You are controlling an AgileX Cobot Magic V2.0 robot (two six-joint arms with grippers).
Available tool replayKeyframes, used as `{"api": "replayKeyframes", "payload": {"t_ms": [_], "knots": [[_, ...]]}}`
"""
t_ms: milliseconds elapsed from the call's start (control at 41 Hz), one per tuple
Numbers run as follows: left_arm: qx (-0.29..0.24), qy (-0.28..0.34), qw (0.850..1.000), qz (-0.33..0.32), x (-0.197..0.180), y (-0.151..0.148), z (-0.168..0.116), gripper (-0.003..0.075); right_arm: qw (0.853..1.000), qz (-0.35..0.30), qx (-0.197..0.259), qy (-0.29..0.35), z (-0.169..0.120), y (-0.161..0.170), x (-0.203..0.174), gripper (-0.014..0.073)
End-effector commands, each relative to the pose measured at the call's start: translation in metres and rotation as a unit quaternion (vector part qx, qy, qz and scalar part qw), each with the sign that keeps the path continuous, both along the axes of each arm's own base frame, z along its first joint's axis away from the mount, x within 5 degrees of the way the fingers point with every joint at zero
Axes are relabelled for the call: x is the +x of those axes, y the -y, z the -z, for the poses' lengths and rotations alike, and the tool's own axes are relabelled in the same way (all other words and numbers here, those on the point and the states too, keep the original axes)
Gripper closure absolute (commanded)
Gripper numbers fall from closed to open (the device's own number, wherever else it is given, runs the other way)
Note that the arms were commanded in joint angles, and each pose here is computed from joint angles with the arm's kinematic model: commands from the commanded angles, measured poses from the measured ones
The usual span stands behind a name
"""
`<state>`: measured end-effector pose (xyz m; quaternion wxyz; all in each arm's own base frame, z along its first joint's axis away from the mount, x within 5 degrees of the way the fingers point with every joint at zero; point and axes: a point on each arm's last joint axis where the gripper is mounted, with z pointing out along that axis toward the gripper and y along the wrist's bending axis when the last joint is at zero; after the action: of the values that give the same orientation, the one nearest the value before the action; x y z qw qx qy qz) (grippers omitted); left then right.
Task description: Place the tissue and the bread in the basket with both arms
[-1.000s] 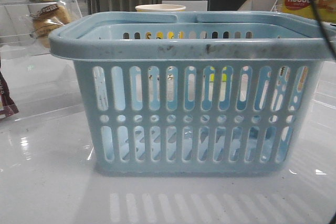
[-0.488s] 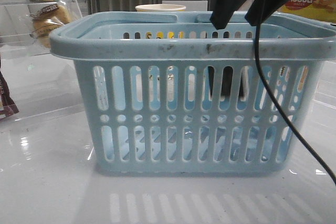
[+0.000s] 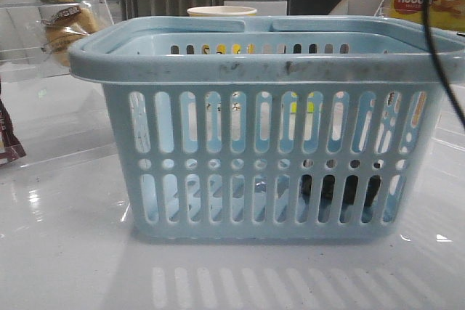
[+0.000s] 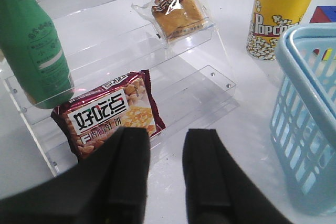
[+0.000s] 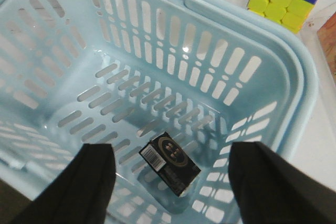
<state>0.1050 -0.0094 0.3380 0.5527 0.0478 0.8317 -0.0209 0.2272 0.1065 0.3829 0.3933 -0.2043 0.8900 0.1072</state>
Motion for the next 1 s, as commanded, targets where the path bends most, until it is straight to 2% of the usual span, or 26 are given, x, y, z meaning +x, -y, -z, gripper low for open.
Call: {"api": "replayKeyframes", "payload": {"t_ms": [0,195,366,463,585,683,878,976], "knots": [[-0.012,0.050,0.999,0.000,0.004,0.001,-0.015,0.0466,0.998,-0.008,0.017,0.067,-0.021,0.013,-0.030,0.0034],[-0.012,0.051,0.999,0.000,0.004,0.001,-0.016,0.0466,0.996,-0.008,0.023,0.081,-0.009,0.031,-0.071,0.0034],[-0.014,0.069,0.998,-0.001,0.009,0.001,-0.019,0.0456,0.996,-0.008,0.023,0.080,0.002,0.039,-0.087,0.0034],[-0.011,0.055,0.998,-0.001,0.021,0.002,-0.019,0.0386,0.997,-0.008,0.021,0.076,0.003,0.039,-0.088,0.0034],[-0.009,0.028,1.000,-0.001,0.042,0.003,-0.021,0.0219,0.997,-0.008,0.021,0.076,0.003,0.039,-0.088,0.0034],[-0.008,0.010,1.000,-0.001,0.066,0.005,-0.027,0.0132,0.997,-0.008,0.021,0.077,0.003,0.039,-0.088,0.0034],[-0.006,-0.033,0.999,-0.002,0.125,0.009,-0.029,0.0127,0.997,-0.008,0.021,0.076,0.003,0.039,-0.088,0.0034],[-0.023,-0.051,0.998,-0.002,0.158,0.013,-0.029,0.0127,0.997,-0.008,0.021,0.076,0.003,0.039,-0.088,0.0034]]}}
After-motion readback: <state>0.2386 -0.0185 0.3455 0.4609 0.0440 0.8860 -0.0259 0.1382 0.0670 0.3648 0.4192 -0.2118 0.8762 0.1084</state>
